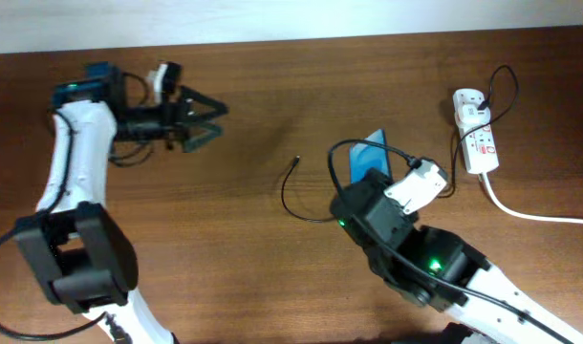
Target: Plug charger to phone and switch on socket
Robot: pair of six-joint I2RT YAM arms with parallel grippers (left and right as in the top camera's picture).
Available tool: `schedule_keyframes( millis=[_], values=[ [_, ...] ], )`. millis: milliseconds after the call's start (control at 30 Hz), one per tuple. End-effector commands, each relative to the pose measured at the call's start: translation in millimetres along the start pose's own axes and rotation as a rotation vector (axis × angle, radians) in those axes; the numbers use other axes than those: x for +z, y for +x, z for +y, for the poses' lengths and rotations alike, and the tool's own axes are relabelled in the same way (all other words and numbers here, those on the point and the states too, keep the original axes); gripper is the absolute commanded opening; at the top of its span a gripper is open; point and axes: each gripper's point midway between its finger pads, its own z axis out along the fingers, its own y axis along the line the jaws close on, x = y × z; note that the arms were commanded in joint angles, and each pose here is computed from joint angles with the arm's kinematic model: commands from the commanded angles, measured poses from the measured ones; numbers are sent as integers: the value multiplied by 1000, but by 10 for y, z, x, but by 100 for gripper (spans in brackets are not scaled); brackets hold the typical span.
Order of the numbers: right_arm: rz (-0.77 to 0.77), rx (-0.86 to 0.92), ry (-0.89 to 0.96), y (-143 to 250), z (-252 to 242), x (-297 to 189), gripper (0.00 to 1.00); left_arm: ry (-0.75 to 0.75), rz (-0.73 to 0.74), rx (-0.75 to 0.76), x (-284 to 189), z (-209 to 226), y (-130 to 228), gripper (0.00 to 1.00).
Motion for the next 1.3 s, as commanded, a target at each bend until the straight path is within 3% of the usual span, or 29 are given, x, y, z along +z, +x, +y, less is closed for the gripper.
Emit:
schedule_keyframes(
  millis=[0,233,267,333,400,433,533,700,867,1067,1167,1267],
  values=[
    [-25,106,-39,-17,142,48,4,10,76,-256,299,-128,138,99],
    [13,88,-24,60,107,58,4,-433,96,-228,338,548,284,99],
    [32,90,-29,92,119,57,4,-439,94,-233,335,557,283,99],
    [58,89,-32,136,126,55,4,-440,42,-458,340,544,273,99],
    [96,89,-36,199,137,49,4,-448,-35,-803,340,542,276,99],
    [102,88,-37,210,138,48,4,-449,-50,-869,340,543,276,99],
    [101,88,-36,211,137,51,4,-454,-56,-883,337,550,275,99],
    [194,70,-72,416,257,85,4,-682,-131,-854,125,888,333,99],
    [193,-178,-111,498,333,162,4,-682,-131,-854,124,888,334,99],
    [240,-190,-119,682,385,269,4,-726,-151,-846,73,952,331,99],
    [343,-406,-276,1018,663,314,4,-719,-203,-954,76,954,307,99],
    [355,-454,-299,1086,696,340,4,-719,-203,-954,76,955,308,99]
  ],
)
